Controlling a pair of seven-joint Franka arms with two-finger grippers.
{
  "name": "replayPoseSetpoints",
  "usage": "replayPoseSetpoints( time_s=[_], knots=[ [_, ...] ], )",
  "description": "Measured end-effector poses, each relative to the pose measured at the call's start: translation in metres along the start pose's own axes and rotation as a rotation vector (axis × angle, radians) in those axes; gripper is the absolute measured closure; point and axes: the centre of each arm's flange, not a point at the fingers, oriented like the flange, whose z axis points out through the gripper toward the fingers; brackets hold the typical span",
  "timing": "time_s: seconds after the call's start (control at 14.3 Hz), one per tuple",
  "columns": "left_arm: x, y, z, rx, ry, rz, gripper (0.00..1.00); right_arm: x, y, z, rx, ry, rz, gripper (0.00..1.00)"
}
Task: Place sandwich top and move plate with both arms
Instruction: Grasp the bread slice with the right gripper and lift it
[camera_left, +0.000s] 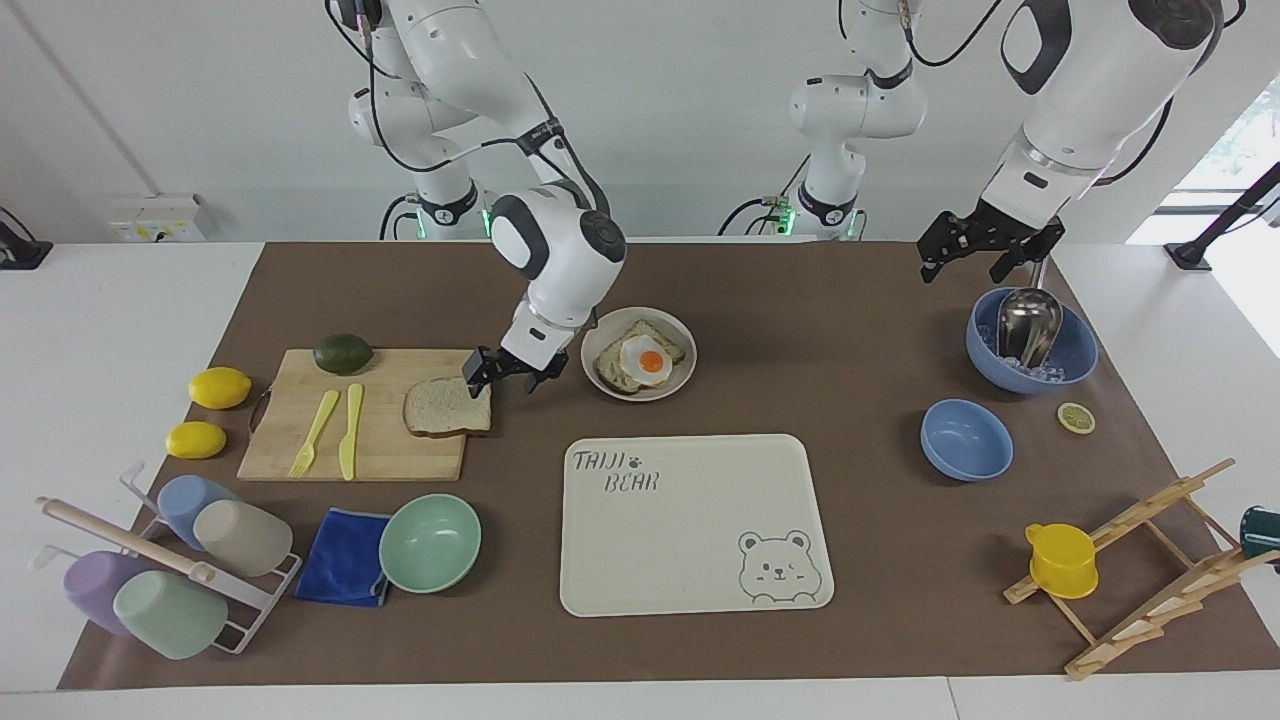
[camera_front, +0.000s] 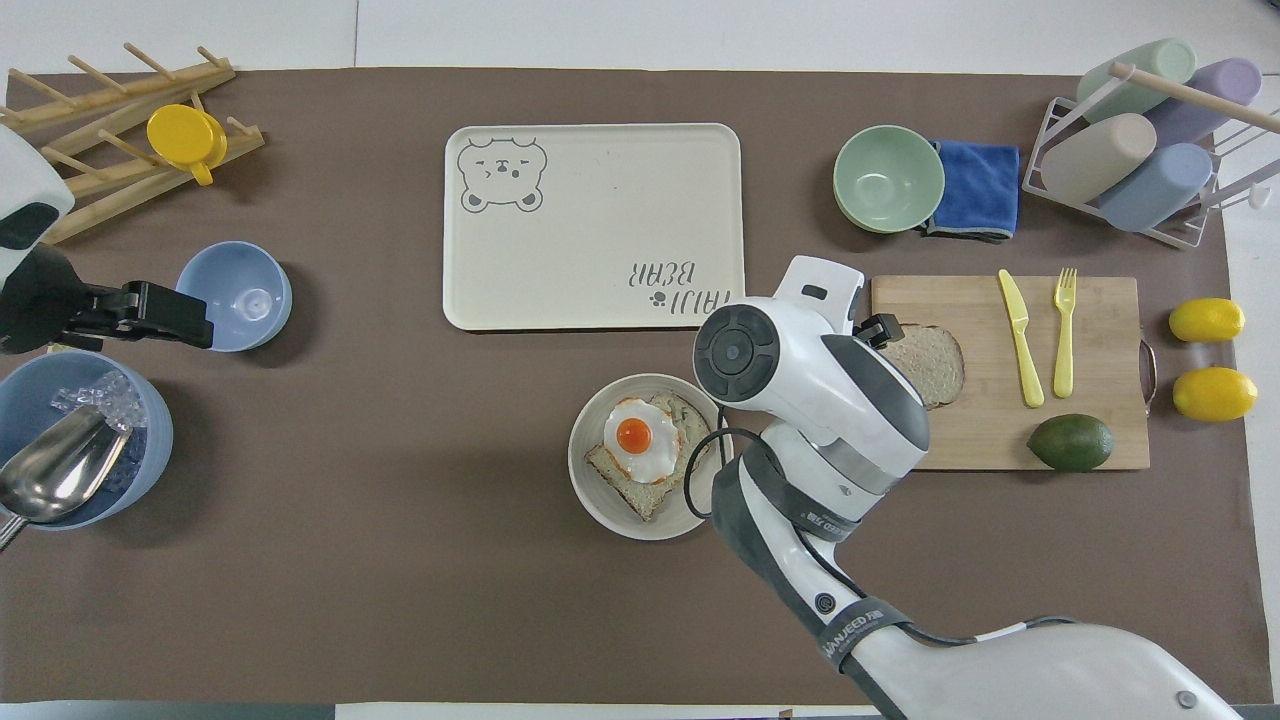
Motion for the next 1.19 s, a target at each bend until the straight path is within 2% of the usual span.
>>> replayPoseSetpoints(
  time_s=[0.35,0.56,0.91,1.05,1.19],
  knots=[
    [0.000,0.000,0.000,0.000,0.000,0.000,0.00,-0.006,0.017,0.042,0.029,-0.003,0.051,0.05],
    [0.000,0.000,0.000,0.000,0.000,0.000,0.00,-0.012,0.013,0.053,0.040,-0.005,0.093,0.05],
    [0.000,0.000,0.000,0.000,0.000,0.000,0.00,-0.017,0.011,0.059,0.040,-0.017,0.106,0.10],
    [0.000,0.000,0.000,0.000,0.000,0.000,0.00,-0.018,0.012,0.059,0.040,-0.018,0.107,0.22],
    [0.000,0.000,0.000,0.000,0.000,0.000,0.00,-0.020,0.012,0.059,0.040,-0.019,0.106,0.26]
  ],
)
